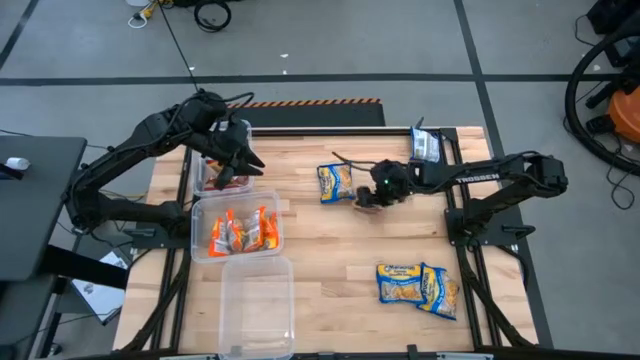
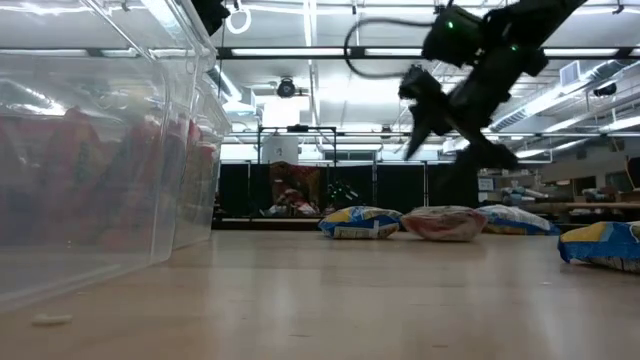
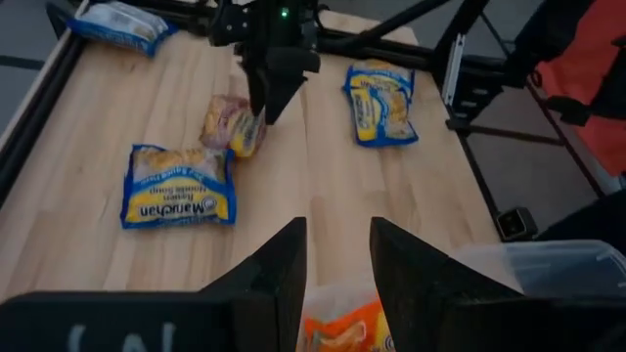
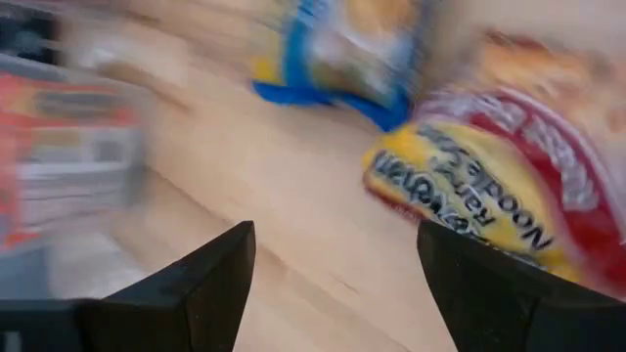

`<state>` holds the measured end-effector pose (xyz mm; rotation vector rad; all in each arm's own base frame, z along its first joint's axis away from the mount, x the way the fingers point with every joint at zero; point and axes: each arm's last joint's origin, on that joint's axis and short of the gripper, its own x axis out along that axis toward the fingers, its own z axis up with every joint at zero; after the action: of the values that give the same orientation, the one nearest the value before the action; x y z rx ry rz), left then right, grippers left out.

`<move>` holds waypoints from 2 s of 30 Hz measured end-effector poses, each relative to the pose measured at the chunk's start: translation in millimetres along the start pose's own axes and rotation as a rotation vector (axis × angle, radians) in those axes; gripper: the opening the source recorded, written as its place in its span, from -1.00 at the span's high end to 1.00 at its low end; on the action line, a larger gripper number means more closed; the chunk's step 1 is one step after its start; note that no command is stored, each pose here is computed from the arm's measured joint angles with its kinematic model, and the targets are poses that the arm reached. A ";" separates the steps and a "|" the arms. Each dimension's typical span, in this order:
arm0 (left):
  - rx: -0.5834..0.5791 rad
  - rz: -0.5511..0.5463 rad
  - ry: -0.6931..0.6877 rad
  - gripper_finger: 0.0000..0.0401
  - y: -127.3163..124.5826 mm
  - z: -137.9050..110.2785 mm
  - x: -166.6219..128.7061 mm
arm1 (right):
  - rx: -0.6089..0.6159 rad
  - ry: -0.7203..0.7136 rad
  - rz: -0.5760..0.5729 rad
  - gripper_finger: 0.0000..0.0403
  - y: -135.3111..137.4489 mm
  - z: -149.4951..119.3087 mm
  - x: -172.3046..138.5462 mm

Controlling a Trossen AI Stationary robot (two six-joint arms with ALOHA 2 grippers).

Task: Sort Maruchan noodles
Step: Put the red noodle pack into the top transparent bin

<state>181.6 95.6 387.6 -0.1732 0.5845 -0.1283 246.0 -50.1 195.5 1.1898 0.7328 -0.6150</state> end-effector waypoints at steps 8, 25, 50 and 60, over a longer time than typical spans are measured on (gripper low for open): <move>-0.013 -0.011 -0.011 0.40 -2.6 2.6 2.8 | -0.192 -0.032 -0.162 -0.42 3.3 6.0 -12.6; -0.098 -0.067 0.014 0.40 -16.6 3.9 10.5 | 0.286 -0.116 0.087 -0.41 -87.8 -21.9 9.7; 0.002 -0.060 -0.156 0.40 -17.4 23.6 11.9 | 0.460 -0.222 0.308 -0.10 -113.4 -20.3 34.8; -0.024 -0.012 -0.155 0.40 -16.0 23.8 11.9 | 0.422 -0.212 0.364 -0.18 -106.9 -23.5 35.4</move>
<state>203.6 81.0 403.8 -0.2077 0.4304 -0.1181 182.6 -57.3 99.8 1.5719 0.1972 -0.5914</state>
